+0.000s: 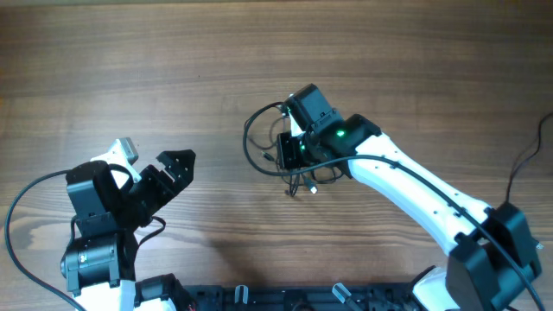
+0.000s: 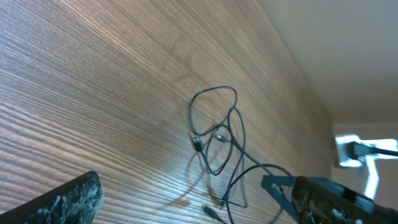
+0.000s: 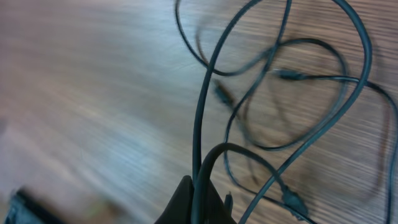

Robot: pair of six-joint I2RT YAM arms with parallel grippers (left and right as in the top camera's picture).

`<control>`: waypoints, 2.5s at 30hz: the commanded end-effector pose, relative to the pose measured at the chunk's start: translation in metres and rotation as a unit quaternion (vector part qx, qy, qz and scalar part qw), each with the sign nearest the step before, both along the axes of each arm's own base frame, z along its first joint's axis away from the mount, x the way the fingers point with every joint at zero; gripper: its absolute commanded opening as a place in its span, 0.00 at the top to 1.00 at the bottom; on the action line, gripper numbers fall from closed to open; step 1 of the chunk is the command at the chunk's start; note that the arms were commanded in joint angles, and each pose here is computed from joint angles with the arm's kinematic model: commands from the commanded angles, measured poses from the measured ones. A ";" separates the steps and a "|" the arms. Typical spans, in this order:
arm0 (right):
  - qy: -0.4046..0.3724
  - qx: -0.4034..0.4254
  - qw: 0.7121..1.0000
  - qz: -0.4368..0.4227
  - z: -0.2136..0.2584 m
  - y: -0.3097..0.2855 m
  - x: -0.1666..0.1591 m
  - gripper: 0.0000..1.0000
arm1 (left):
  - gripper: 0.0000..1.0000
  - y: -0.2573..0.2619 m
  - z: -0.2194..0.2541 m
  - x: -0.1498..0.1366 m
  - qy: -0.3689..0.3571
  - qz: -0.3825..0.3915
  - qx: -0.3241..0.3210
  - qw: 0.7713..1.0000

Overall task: Untangle cables
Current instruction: 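Lift and pull the strand rightward with the right gripper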

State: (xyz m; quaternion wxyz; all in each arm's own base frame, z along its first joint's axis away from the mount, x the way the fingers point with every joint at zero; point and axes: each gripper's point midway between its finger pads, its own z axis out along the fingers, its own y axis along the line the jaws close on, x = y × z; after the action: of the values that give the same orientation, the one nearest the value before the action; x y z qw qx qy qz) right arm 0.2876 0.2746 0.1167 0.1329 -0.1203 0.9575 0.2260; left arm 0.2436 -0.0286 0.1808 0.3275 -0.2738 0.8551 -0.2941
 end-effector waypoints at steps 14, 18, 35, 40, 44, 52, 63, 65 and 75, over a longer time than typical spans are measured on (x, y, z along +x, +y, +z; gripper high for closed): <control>-0.240 0.098 0.966 0.005 0.174 -0.032 -0.013 0.96 | 0.00 0.000 0.016 0.010 -0.041 -0.009 0.006 0.999; -0.293 -0.043 0.948 -0.113 0.165 -0.091 0.017 0.96 | 0.00 0.000 0.014 0.009 -0.036 -0.009 0.005 0.999; -0.403 -0.266 0.729 -0.485 0.220 -0.353 0.105 0.96 | 0.00 0.000 0.014 0.009 -0.036 -0.009 0.005 0.999; -0.421 -0.258 0.731 -0.471 0.199 -0.413 0.158 0.96 | 0.00 0.000 0.013 0.009 -0.035 -0.009 0.005 0.999; -0.434 -0.263 0.748 -0.428 0.161 -0.449 0.199 0.96 | 0.00 0.000 0.014 0.009 -0.036 -0.009 0.005 0.999; -0.426 -0.284 0.753 -0.413 0.043 -0.507 0.249 0.96 | 0.00 0.000 0.014 0.009 -0.036 -0.009 0.005 0.999; -0.406 -0.274 0.738 -0.464 -0.004 -0.568 0.255 0.45 | 0.00 0.000 0.013 0.009 -0.035 -0.009 0.005 0.999; -0.414 -0.258 0.749 -0.449 -0.001 -0.561 0.260 0.00 | 0.00 0.000 0.014 0.009 -0.036 -0.009 0.005 0.999; -0.406 -0.106 0.803 -0.422 0.048 -0.460 0.282 0.00 | 0.00 0.000 0.014 0.009 -0.036 -0.009 0.005 0.999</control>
State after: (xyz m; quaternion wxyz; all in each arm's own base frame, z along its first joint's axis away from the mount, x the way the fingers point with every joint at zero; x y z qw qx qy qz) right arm 0.5543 -0.2331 0.1015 0.5339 0.2093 0.8137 -0.0952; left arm 0.2519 -0.0280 0.1899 0.3499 -0.2626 0.8479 -0.2996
